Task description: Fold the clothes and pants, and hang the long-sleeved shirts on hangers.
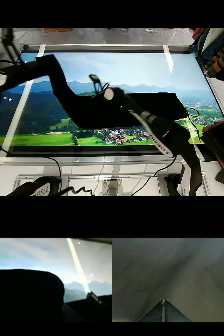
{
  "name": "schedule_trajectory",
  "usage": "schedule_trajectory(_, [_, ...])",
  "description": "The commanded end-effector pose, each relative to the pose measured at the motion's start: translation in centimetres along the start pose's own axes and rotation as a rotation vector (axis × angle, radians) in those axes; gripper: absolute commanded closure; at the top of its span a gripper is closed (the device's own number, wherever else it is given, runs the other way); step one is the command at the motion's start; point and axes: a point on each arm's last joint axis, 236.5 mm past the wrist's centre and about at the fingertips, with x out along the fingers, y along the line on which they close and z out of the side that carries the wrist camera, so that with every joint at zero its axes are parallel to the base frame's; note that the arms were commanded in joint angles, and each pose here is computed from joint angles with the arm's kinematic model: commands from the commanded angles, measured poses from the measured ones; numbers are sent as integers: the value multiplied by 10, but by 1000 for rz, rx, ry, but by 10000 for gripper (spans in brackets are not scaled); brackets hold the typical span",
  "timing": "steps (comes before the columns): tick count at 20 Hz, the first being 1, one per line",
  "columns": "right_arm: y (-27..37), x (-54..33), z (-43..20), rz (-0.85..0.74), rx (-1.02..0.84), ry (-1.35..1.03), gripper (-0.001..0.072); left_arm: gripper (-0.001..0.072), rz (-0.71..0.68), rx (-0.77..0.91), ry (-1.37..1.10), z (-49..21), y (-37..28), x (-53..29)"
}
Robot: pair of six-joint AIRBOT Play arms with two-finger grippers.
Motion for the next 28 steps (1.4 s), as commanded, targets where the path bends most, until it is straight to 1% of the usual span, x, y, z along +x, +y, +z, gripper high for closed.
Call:
schedule_trajectory(1, [-72, -59, 34, -115, 36, -27, 691, 697, -120, 16, 168, -51, -48, 34])
schedule_trajectory(4, [-136, -126, 51, -186, 129, -44, 691, 697, -255, 11, 300, -107, -111, 76])
schedule_trajectory(6, [-175, -169, 57, -226, 198, -60, 691, 696, -314, 12, 357, -147, -151, 106])
schedule_trajectory(10, [-226, -230, 58, -281, 288, -98, 691, 696, -339, 51, 406, -212, -197, 150])
schedule_trajectory(15, [-263, -267, 52, -324, 354, -119, 690, 693, -321, 54, 400, -229, -200, 168])
schedule_trajectory(16, [-268, -270, 49, -332, 362, -113, 690, 632, -319, 52, 399, -229, -199, 168])
schedule_trajectory(17, [-272, -273, 47, -343, 365, -108, 691, 381, -320, 52, 397, -228, -199, 167])
schedule_trajectory(18, [-275, -274, 45, -354, 354, -102, 691, 45, -320, 50, 395, -226, -199, 167])
schedule_trajectory(19, [-278, -276, 44, -364, 338, -95, 690, 7, -324, 52, 396, -224, -200, 164])
schedule_trajectory(21, [-282, -277, 40, -384, 333, -81, 690, 11, -318, 63, 388, -212, -192, 157])
schedule_trajectory(22, [-283, -278, 38, -390, 333, -71, 690, 15, -293, 94, 375, -202, -178, 155])
schedule_trajectory(23, [-282, -277, 36, -389, 334, -65, 691, 100, -258, 122, 366, -191, -158, 152])
schedule_trajectory(24, [-282, -277, 35, -388, 335, -59, 690, 211, -224, 125, 366, -180, -134, 147])
schedule_trajectory(25, [-281, -277, 34, -387, 334, -54, 691, 231, -196, 104, 373, -171, -111, 142])
schedule_trajectory(26, [-281, -277, 33, -387, 323, -49, 691, 231, -165, 73, 389, -163, -84, 134])
schedule_trajectory(28, [-281, -277, 33, -388, 313, -48, 691, 231, -139, 115, 452, -162, -29, 115])
